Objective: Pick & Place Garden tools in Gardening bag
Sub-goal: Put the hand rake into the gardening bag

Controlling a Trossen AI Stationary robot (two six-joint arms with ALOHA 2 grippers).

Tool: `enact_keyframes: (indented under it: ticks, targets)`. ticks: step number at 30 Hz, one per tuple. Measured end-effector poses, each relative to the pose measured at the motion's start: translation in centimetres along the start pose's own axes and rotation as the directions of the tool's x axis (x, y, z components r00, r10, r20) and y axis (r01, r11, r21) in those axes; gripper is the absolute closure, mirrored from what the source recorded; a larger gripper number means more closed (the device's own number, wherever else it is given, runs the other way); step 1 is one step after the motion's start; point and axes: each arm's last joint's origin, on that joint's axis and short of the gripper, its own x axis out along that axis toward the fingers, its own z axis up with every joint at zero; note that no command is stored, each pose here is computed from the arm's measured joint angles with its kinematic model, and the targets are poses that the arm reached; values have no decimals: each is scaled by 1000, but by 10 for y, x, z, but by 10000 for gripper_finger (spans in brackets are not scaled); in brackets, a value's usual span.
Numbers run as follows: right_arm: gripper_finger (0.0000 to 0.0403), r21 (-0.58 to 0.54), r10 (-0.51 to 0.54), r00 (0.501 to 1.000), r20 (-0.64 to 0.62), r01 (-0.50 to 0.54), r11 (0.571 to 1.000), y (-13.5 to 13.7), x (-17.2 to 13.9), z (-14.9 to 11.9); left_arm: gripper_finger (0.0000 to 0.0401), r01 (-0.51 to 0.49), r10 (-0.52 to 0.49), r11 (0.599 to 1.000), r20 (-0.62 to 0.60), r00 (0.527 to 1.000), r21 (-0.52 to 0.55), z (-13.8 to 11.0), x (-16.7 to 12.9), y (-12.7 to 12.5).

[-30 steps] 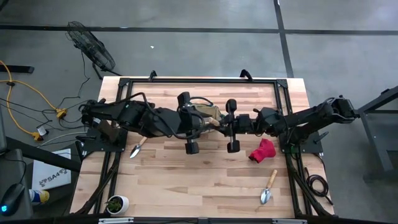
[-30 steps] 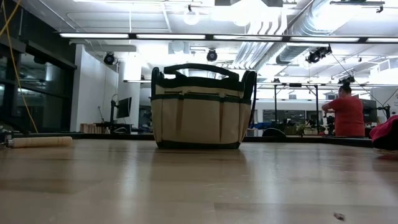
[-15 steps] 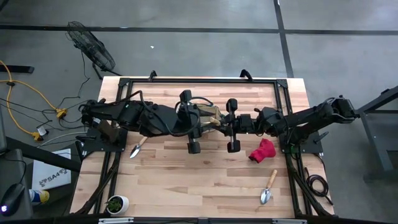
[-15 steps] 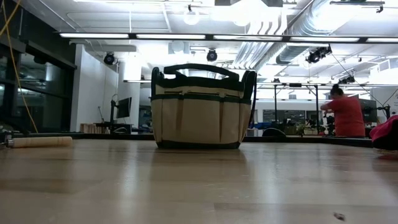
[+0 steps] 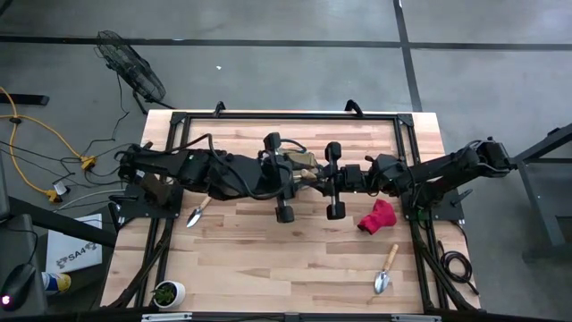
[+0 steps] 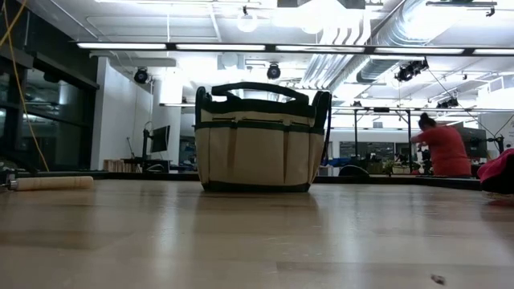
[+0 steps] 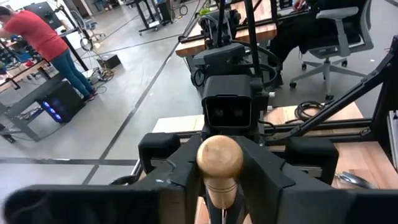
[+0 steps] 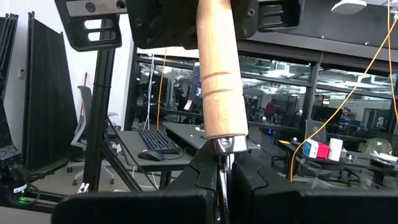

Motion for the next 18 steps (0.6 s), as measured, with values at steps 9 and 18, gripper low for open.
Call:
enact_keyframes:
  ticks: [9,18]
  targets:
    - [399,-8,4,1000,-5,-4,1000,0,0,0,341,6,-6,1000,0,1000,-7,0,0,0]
    - [395,-15,3,999,-41,-3,1000,0,0,-4,341,3,-3,1000,-23,1000,3,-3,0,-1]
